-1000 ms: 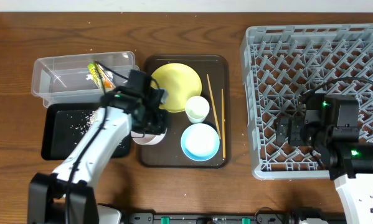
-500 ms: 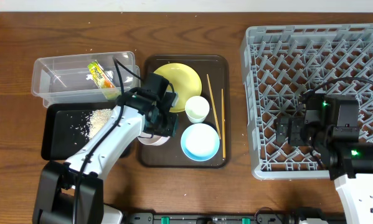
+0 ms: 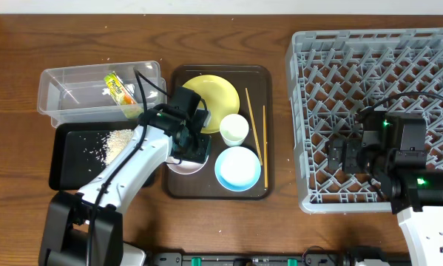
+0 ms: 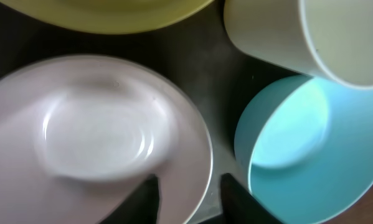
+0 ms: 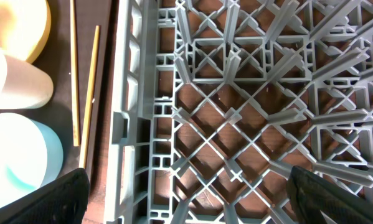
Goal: Sort waste into correct bins and load items into the dishwasher rack
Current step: 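Return the emptied bowl to the brown tray and release it, then grasp the white cup with the left gripper and lift it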
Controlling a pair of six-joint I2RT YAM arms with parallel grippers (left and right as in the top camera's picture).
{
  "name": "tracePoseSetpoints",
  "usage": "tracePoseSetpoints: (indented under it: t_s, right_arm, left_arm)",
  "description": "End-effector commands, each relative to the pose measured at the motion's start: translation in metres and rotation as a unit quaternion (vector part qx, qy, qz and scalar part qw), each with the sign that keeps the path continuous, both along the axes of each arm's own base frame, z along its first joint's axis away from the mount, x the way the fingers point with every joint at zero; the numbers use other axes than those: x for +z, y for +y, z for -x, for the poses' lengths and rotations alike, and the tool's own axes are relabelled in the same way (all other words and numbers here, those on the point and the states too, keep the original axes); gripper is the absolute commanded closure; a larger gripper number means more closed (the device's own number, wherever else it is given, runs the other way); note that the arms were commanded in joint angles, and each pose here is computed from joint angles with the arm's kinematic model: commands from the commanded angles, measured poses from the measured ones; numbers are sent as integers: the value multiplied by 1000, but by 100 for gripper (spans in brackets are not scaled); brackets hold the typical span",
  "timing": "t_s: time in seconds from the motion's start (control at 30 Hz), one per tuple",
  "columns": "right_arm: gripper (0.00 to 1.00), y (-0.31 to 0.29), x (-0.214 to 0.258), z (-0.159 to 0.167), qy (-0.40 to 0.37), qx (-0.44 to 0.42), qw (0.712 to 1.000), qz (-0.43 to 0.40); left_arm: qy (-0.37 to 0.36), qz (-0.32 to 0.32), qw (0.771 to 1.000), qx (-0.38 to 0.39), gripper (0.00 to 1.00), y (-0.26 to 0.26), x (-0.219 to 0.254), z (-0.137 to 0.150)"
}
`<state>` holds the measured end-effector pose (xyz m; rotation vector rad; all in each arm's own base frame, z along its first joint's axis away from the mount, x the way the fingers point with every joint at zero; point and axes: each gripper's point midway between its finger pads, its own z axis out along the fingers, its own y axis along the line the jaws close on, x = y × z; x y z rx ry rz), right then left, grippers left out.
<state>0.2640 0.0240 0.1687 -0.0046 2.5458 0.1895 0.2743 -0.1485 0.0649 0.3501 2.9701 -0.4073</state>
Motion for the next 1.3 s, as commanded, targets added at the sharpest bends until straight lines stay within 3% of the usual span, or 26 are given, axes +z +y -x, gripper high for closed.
tracePoseSetpoints:
  t_s: [0.0,0.13,0.33,0.77,0.8,0.9,1.0,1.1,1.27]
  right_arm:
    - [1,3,7,-3,-9,3,1000,-4]
    - [1,3,7,-3,-9,3,1000,-4]
    - [1,3,8,-3,-10,3,1000,-4]
    - [1,3,8,-3,-10,3,1000,-4]
    - [1,3,8,-3,-10,3,1000,-4]
    - [1,3,8,-3,-10,3,1000,-4]
    - [1,3,8,-3,-10,3,1000,-4]
    - [1,3,8,-3,-9,3,1000,-4]
    - [1,3,7,-3,-8,3,1000,-2]
  left_arm:
    - [-52,17,999,0,55,-7,32,-22]
    - [-125,46,991,1,51,-19,60,-49]
    - [-159,73,984,31,51,-29,64,-74]
    - [-63,84,994,43,51,-46,2,-69]
    - [-57,81,994,43,53,-46,-2,-68]
    - [-43,79,994,57,74,-46,-11,-67]
    - [-54,87,993,64,87,-48,-6,-73]
    - [-69,99,990,76,94,-51,1,-81]
    - [-54,178,979,84,94,-63,26,-81]
